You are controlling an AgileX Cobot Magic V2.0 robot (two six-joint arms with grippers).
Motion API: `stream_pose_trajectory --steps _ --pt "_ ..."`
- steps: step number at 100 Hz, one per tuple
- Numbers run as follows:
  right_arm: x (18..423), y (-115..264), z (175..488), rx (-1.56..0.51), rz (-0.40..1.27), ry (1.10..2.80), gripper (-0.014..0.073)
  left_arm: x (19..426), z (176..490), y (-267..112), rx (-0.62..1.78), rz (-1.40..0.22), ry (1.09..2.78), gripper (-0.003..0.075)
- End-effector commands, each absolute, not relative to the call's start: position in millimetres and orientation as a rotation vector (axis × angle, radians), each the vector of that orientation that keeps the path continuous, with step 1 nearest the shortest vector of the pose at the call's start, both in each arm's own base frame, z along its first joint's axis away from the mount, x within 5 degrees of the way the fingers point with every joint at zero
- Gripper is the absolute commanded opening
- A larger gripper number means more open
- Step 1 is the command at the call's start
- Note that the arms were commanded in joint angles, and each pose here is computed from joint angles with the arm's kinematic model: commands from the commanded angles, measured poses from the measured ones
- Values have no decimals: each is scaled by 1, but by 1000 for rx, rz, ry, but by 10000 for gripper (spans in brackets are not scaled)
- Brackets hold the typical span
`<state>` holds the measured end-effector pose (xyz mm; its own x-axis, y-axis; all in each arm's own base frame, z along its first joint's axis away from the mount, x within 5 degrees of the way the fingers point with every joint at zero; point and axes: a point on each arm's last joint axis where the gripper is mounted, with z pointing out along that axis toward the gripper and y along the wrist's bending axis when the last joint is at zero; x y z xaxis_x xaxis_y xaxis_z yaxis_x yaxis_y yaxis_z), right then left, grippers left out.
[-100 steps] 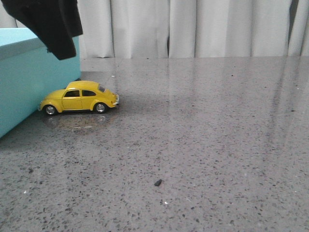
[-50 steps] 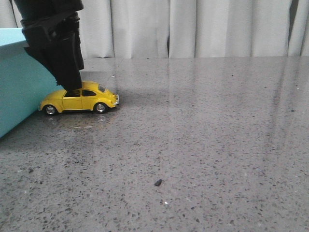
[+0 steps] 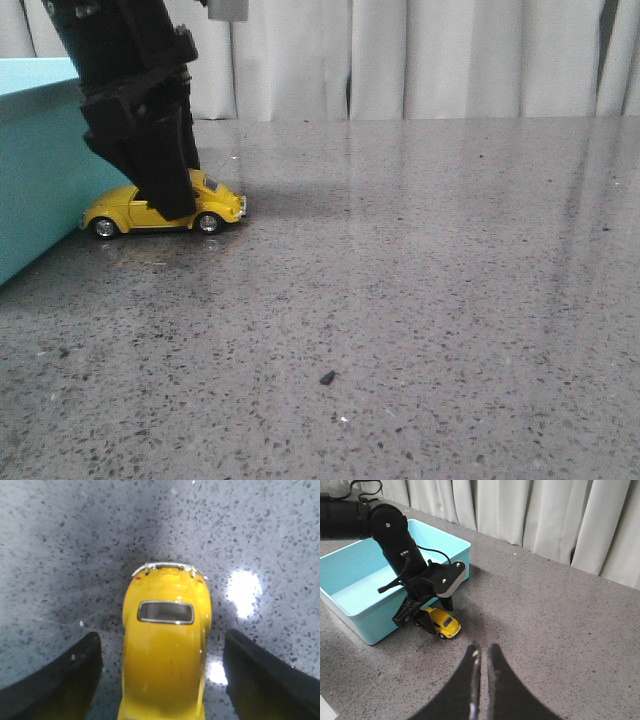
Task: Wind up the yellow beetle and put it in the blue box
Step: 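Lower the left gripper over the beetle and grasp it, then lift the beetle with the left gripper, lower it into the blue box, open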
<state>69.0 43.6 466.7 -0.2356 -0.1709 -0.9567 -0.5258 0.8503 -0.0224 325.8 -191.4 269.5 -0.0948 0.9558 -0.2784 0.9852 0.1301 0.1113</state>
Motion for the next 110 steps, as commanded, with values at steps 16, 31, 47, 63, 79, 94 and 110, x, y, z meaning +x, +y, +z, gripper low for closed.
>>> stream_pose_trajectory --steps 16,31,47,63,79,94,110 --pt "68 43 479 -503 367 1706 -44 327 288 -194 1837 -157 2081 472" --pt "68 43 480 -502 369 1703 -44 327 288 -194 1837 -160 2081 388" --pt "68 43 480 -500 369 1700 -44 326 288 -195 1834 -175 2081 230" --pt "68 43 480 -500 369 1700 -44 325 290 -195 1828 -183 2078 139" --pt "68 43 480 -499 369 1698 -44 323 311 -203 1795 -249 2035 87" --pt "69 43 480 -499 369 1698 -44 318 353 -218 1747 -259 1895 62" --pt "68 44 481 -496 377 1692 -44 314 410 -226 1590 -217 1812 62"
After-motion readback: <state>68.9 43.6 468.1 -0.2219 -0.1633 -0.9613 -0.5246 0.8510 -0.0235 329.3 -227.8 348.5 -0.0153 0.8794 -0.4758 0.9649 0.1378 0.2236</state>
